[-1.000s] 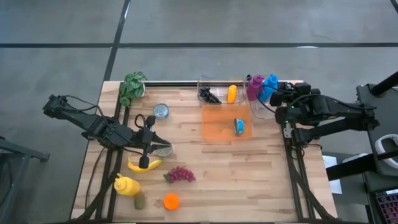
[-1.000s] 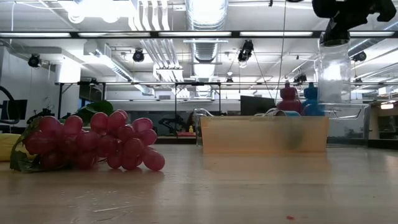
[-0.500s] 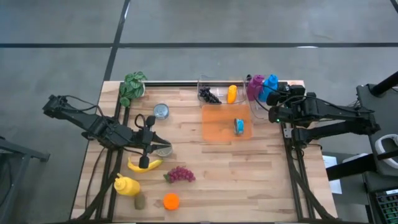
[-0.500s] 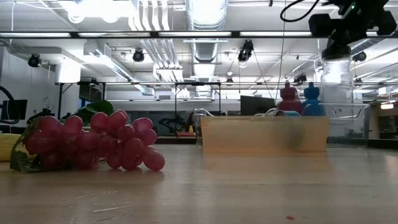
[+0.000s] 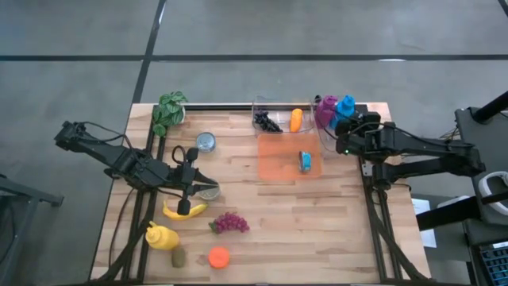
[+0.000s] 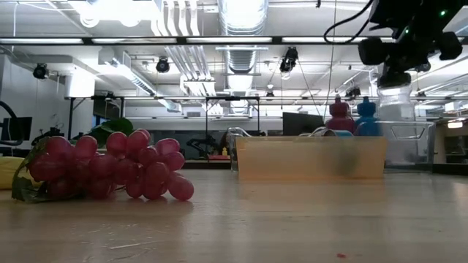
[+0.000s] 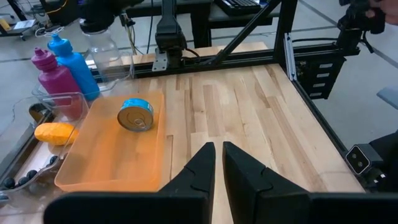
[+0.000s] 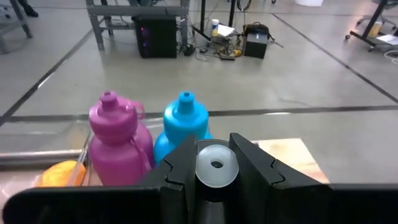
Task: Pick & Place Food Item
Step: Put the transparent water bottle into the right transparent bin
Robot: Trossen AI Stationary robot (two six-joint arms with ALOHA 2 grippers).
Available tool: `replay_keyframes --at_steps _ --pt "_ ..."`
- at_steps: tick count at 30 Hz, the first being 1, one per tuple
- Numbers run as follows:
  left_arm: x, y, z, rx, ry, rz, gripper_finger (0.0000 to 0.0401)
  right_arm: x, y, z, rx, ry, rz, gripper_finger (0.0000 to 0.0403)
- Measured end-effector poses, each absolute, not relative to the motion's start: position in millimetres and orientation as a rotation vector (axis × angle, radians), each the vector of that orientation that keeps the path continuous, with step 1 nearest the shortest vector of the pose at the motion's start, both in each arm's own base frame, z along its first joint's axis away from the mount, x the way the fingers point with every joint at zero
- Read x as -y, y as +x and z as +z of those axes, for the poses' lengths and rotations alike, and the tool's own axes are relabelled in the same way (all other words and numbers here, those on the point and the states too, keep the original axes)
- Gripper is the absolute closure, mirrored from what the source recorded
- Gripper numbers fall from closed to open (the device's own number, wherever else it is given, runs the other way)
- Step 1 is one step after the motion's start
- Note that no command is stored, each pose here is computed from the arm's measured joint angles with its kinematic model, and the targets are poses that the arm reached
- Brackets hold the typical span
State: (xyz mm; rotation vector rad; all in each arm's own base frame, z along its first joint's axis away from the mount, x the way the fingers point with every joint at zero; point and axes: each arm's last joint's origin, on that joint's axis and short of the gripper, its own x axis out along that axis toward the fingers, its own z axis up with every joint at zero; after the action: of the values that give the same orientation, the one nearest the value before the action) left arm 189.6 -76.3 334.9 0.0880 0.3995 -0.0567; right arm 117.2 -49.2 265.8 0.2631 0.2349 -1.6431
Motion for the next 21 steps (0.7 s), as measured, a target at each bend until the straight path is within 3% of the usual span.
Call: replay_keyframes --at_steps 13,21 --pt "76.1 189.7 334.9 -0.400 0.088 -0.056 0.0369 50.8 117.4 261.9 -0.262 0.293 -1.642 0.0327" --pt "76.1 189.7 334.8 -0.400 0.088 -0.056 0.0369 50.8 117.5 261.9 -0.256 0.298 -1.643 0.0292"
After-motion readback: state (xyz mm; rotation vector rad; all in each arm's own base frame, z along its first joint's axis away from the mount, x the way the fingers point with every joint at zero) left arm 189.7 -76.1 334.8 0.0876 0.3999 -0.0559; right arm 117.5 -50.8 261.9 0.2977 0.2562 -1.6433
